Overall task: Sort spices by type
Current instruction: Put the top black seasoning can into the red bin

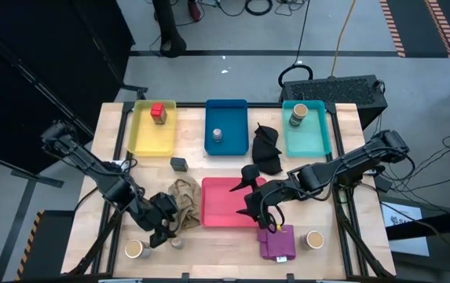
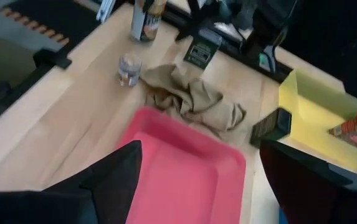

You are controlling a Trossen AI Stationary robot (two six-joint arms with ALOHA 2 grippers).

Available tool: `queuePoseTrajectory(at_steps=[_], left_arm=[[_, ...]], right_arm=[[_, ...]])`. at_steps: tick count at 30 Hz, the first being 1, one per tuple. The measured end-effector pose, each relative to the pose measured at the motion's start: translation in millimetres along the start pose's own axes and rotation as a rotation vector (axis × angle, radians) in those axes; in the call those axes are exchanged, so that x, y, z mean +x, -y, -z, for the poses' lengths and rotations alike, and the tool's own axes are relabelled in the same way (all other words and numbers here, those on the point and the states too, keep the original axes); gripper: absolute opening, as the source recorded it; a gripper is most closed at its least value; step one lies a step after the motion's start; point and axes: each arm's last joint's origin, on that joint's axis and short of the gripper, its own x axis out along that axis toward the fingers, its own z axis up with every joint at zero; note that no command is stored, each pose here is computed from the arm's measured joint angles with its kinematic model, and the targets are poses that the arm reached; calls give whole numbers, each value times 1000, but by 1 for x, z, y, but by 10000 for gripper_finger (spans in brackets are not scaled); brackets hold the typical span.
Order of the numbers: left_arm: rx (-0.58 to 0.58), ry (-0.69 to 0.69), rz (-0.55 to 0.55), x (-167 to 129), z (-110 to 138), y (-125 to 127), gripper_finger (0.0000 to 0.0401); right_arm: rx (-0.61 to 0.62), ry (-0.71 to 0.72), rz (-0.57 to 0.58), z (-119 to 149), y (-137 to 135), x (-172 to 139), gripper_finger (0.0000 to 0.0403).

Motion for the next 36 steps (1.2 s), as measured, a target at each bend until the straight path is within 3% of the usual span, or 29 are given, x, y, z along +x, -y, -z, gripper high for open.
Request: queuePoseTrajectory(at_steps=[6,13,23,36], left_arm=[[-10,-30,-36,3,2,-2,295],[-44,-98,-203,0,-1,-25,295],[151,-173,-472,-10,-30,-77,295],[326,-229,-587,-31,-74,-144,295]], right_arm=[[-1,48,26,8,7,-16,310],[-25,153,111,21,21,-41,310],[4,128,179,39,43,-46,310],[8,123,171,46,61,-44,310]])
